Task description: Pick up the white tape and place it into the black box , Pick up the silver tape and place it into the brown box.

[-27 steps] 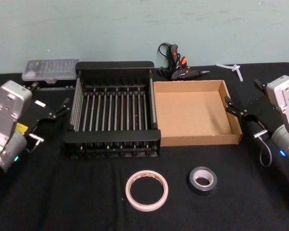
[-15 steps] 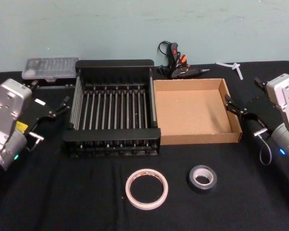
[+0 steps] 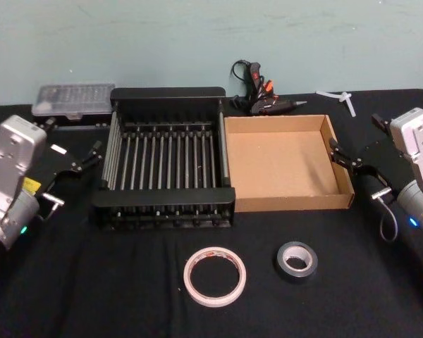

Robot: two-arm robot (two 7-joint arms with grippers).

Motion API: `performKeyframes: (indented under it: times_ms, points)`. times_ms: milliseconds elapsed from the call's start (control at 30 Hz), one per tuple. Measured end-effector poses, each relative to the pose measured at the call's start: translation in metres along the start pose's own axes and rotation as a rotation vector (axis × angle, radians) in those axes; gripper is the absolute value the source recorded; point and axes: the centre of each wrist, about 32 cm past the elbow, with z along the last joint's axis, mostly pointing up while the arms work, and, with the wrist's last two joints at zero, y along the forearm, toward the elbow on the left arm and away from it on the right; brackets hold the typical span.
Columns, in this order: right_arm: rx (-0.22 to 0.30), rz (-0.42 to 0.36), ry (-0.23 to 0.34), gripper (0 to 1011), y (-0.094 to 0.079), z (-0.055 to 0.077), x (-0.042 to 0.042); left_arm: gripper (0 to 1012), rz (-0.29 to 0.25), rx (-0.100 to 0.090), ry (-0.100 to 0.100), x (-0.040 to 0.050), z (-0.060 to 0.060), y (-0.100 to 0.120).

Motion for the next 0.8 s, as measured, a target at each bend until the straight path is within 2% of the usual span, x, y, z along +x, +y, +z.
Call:
performKeyframes:
  times_ms: [800]
  points:
    - [0.0,0.0,0.0,1002,0.0,0.0,0.0,1001,0.0,0.0,0.0,0.0,0.0,0.0]
